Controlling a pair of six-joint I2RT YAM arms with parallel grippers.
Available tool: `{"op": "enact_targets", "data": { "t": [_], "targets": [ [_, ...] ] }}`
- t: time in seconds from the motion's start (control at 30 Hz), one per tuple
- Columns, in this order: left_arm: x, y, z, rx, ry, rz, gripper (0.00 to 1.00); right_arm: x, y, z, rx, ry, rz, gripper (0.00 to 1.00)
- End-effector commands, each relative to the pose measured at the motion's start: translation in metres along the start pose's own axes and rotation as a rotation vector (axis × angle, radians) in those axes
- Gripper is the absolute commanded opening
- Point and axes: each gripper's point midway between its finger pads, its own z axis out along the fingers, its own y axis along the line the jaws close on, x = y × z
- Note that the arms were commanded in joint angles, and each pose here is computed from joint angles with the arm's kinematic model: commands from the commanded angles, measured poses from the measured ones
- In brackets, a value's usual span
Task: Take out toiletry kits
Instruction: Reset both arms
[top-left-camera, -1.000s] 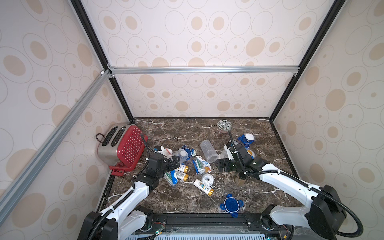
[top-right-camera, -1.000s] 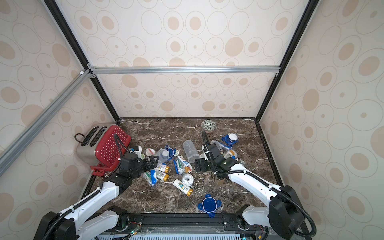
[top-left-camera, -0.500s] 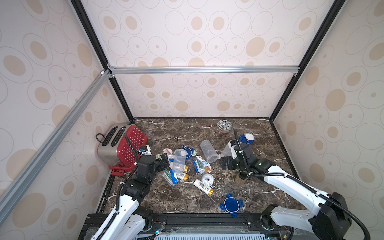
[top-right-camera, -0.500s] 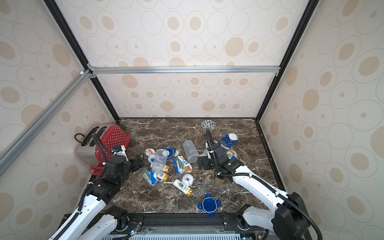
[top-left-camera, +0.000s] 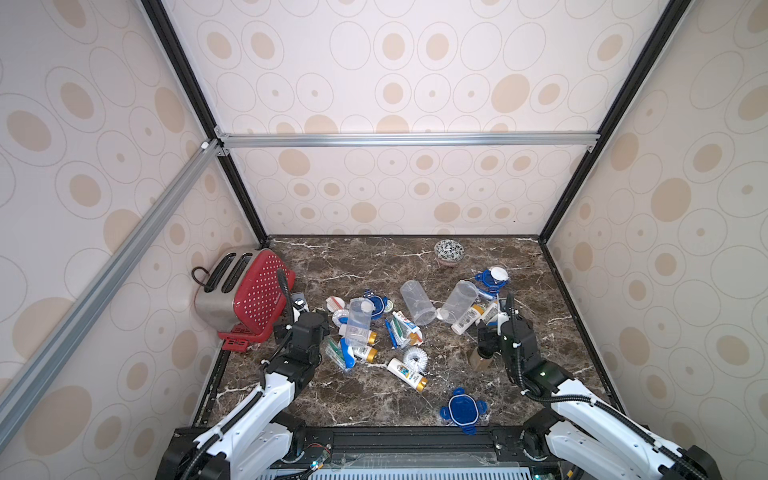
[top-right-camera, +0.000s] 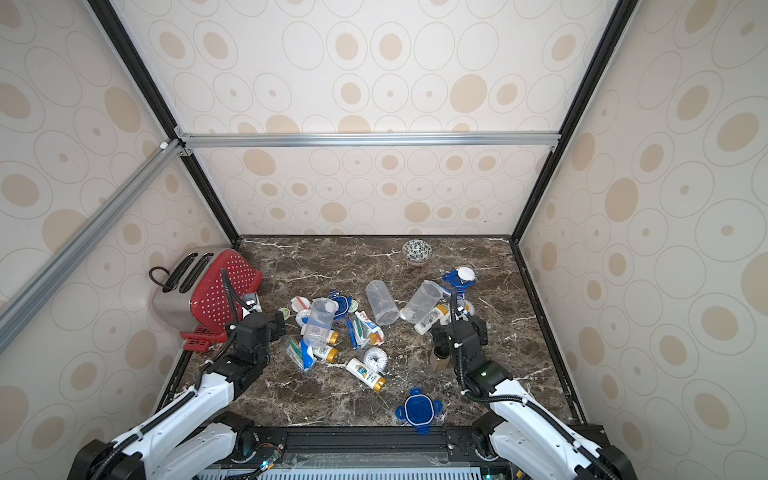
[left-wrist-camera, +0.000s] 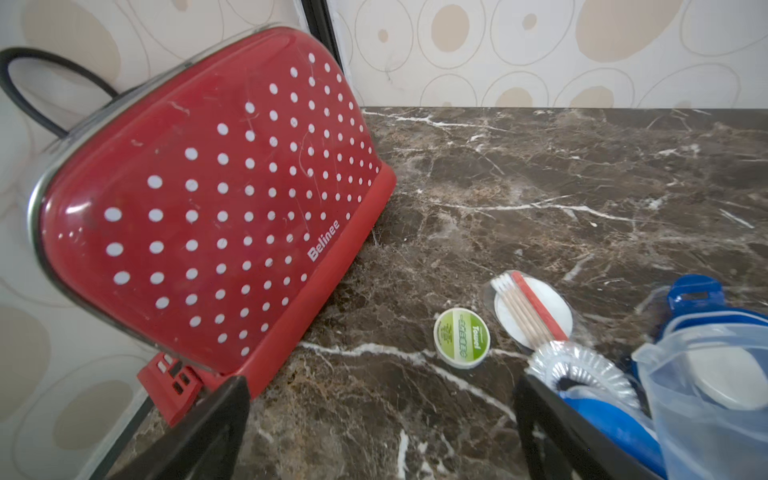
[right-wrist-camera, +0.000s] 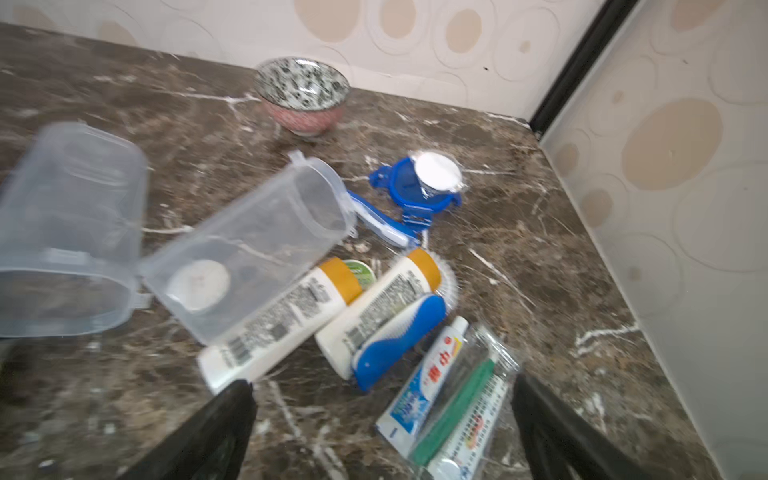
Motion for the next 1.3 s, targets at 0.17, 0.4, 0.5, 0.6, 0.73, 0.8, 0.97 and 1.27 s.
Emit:
{"op": "enact_targets", "data": {
  "t": [0.17,0.4,0.5,0.6,0.73,0.8,0.97,1.27],
  "targets": [
    [-0.031,0.003,0.031,-0.018,-0.128,0.021,0.99,0.001,-0.056,0.034,0.149,-0.124,0.203,1.0],
    [-0.014,-0.013,0.056,0.03,-0.115,0.089,0.99,-0.005,-0.058,0.053,0.121,-0.138,0.21,1.0],
    [-0.016,-0.014,0.065,0.044,-0.121,0.094,0.99,-0.009,-0.055,0.059,0.099,-0.16,0.206,1.0],
    [-0.016,-0.016,0.07,0.061,-0.131,0.115,0.99,-0.017,-0.052,0.066,0.079,-0.199,0.188,1.0],
    [-0.005,-0.01,0.09,0.086,-0.109,0.061,0.99,-0.008,-0.046,0.082,0.068,-0.223,0.177,1.0],
    [-0.001,-0.01,0.095,0.116,-0.107,0.031,0.99,-0.001,-0.043,0.089,0.067,-0.238,0.165,0.99],
    [0.003,-0.015,0.103,0.157,-0.078,0.032,0.99,0.001,-0.044,0.105,0.081,-0.128,0.171,0.99],
    [0.004,-0.012,0.107,0.189,-0.062,-0.004,0.99,-0.001,-0.042,0.121,0.08,-0.052,0.145,0.99]
  ]
}}
